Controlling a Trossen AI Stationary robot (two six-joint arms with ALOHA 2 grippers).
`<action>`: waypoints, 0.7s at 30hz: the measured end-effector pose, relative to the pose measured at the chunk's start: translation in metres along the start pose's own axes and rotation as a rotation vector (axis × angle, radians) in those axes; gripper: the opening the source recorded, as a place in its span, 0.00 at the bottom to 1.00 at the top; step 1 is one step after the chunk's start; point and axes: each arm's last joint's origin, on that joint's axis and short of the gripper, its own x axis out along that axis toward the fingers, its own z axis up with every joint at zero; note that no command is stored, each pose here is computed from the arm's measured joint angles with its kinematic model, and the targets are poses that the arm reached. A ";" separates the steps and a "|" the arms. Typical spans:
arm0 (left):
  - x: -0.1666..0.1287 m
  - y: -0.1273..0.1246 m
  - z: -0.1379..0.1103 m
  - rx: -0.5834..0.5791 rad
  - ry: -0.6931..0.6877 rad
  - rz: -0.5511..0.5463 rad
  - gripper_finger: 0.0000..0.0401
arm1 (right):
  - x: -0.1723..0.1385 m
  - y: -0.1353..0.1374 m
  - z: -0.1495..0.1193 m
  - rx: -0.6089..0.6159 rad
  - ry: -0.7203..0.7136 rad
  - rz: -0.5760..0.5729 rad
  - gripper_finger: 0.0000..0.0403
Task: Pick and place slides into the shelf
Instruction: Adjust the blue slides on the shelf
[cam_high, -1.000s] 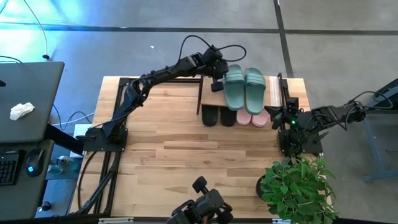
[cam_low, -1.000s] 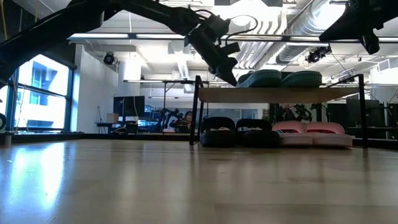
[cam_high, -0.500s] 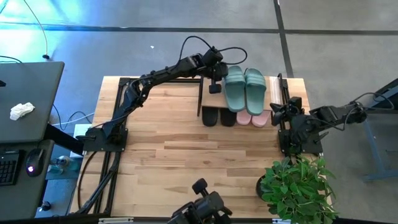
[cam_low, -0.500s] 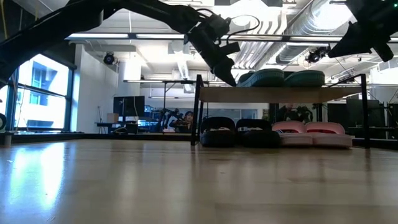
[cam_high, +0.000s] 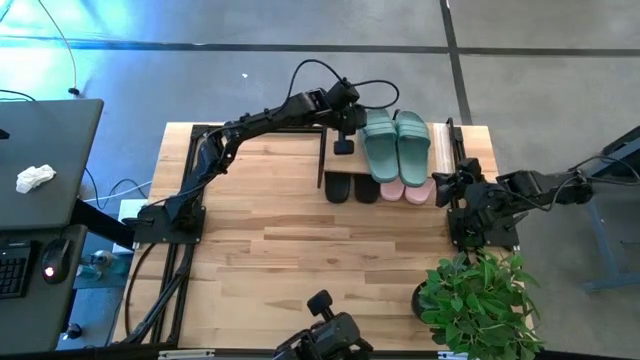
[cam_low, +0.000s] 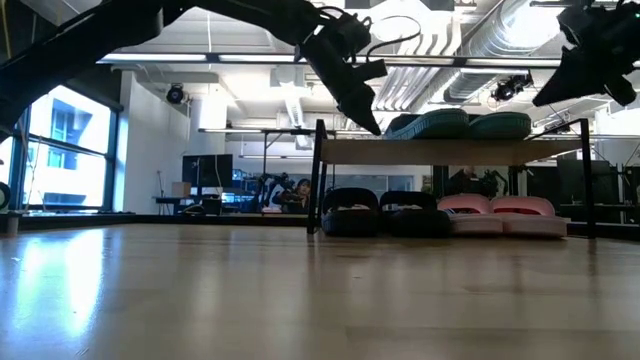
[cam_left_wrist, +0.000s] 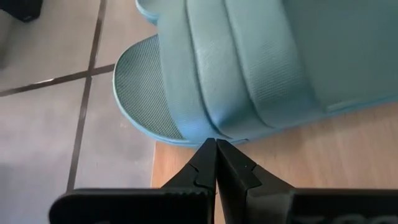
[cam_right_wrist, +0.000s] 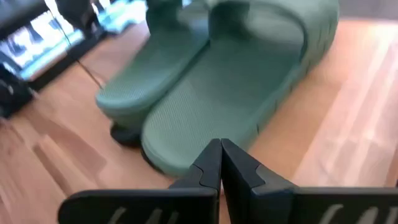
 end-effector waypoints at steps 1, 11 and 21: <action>0.000 0.000 0.000 0.000 0.001 0.001 0.00 | 0.000 -0.001 -0.001 -0.003 0.022 -0.004 0.00; 0.000 0.001 0.000 0.021 -0.002 0.004 0.00 | 0.007 0.002 -0.005 -0.047 0.103 -0.059 0.00; -0.001 0.000 0.002 0.074 -0.045 -0.031 0.00 | 0.014 0.016 -0.004 -0.063 0.129 -0.017 0.00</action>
